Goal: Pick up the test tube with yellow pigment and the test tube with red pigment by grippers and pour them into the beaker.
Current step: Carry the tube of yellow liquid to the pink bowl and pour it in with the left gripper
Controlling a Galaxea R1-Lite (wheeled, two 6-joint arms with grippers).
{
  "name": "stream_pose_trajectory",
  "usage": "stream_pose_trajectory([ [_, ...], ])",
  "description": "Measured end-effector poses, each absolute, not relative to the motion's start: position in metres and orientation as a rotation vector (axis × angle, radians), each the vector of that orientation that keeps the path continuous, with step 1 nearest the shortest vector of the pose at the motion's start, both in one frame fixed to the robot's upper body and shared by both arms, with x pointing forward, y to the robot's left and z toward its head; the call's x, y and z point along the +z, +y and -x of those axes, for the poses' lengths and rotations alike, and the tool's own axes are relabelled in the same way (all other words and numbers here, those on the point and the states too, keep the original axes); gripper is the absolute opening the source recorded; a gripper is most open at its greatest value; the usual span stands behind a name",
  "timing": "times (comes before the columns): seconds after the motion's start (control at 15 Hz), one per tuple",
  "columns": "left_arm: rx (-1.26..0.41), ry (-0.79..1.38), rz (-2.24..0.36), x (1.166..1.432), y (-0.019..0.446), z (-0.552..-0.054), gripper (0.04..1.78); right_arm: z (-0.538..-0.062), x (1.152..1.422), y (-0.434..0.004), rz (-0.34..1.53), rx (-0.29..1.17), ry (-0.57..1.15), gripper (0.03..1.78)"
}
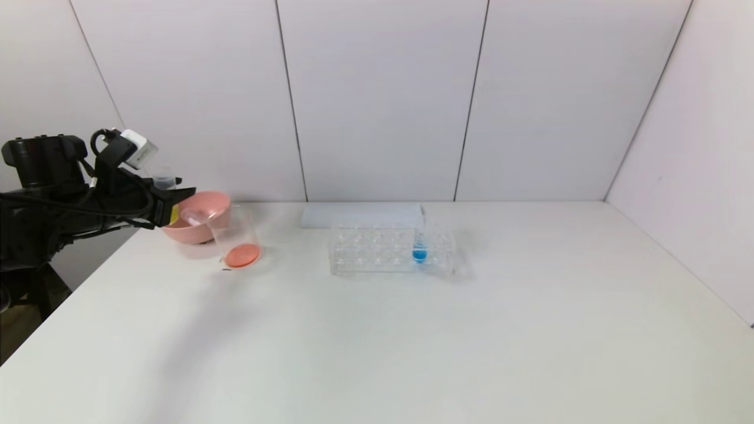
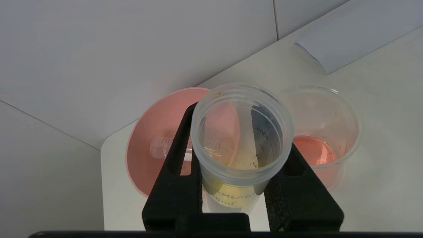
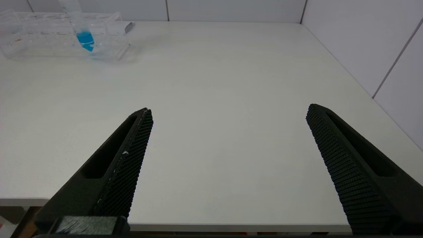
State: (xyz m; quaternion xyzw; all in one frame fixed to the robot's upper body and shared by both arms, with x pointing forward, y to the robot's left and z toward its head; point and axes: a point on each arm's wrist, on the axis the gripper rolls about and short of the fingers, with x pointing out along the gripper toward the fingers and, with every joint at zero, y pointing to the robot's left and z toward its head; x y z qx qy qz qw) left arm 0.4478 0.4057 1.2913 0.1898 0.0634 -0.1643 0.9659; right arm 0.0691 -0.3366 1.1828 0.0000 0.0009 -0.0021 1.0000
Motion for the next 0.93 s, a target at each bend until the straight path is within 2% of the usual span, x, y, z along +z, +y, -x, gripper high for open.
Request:
stream_pose_trajectory([
  [0.93, -0.444, 0.139, -0.365, 1.273, 0.405, -0.457, 0.52, -0.069, 1.183, -0.337, 0.0, -0.004, 0.002, 1.7],
])
